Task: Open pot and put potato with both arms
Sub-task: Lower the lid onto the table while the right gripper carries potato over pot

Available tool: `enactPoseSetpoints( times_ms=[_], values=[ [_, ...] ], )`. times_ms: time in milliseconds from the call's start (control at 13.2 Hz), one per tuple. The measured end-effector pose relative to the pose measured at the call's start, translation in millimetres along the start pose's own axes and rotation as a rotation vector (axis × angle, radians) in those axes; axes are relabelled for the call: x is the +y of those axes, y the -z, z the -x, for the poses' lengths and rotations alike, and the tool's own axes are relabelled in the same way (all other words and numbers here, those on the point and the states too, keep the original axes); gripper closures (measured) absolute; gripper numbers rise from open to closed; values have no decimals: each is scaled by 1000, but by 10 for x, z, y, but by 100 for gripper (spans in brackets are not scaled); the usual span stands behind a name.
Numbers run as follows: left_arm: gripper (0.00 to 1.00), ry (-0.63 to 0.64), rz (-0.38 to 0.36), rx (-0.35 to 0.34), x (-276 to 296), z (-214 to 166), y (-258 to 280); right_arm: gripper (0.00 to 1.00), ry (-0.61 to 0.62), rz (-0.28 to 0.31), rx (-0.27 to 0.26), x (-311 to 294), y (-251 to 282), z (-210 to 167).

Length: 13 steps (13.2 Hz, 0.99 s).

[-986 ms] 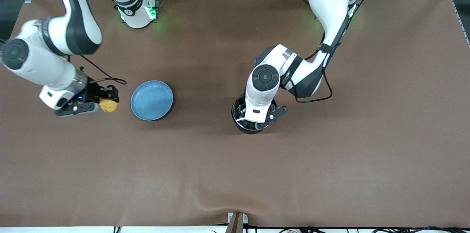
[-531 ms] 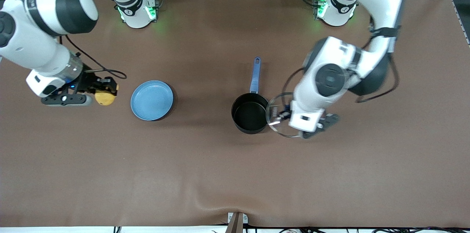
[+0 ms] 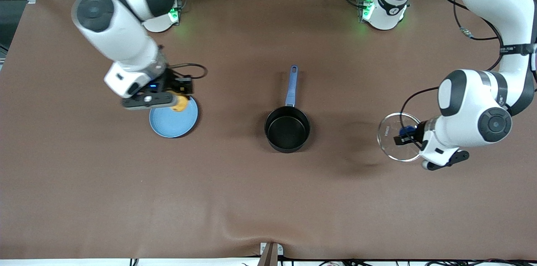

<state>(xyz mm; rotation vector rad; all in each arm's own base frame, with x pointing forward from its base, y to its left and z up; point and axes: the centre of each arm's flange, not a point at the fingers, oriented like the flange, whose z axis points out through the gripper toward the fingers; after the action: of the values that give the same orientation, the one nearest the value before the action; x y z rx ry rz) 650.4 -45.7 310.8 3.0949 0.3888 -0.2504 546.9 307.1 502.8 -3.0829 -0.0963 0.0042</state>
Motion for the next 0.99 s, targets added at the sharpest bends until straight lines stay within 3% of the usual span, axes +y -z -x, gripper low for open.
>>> enactPoseSetpoints(
  times_ms=[303, 455, 910, 986],
  values=[
    [33, -80, 15, 95, -493, -16, -772, 42, -49, 28, -10, -1297, -530, -17],
    [33, -92, 18, 103, -534, 9, -1025, 42, -56, 38, -6, -1838, -942, 27],
    [33, -103, 20, 115, -493, 14, -1081, 42, -45, -39, 114, -2419, -1604, -12],
    [28, -103, 21, 118, -493, 10, -1086, 42, -43, -44, 130, -2440, -1746, -41]
  ],
)
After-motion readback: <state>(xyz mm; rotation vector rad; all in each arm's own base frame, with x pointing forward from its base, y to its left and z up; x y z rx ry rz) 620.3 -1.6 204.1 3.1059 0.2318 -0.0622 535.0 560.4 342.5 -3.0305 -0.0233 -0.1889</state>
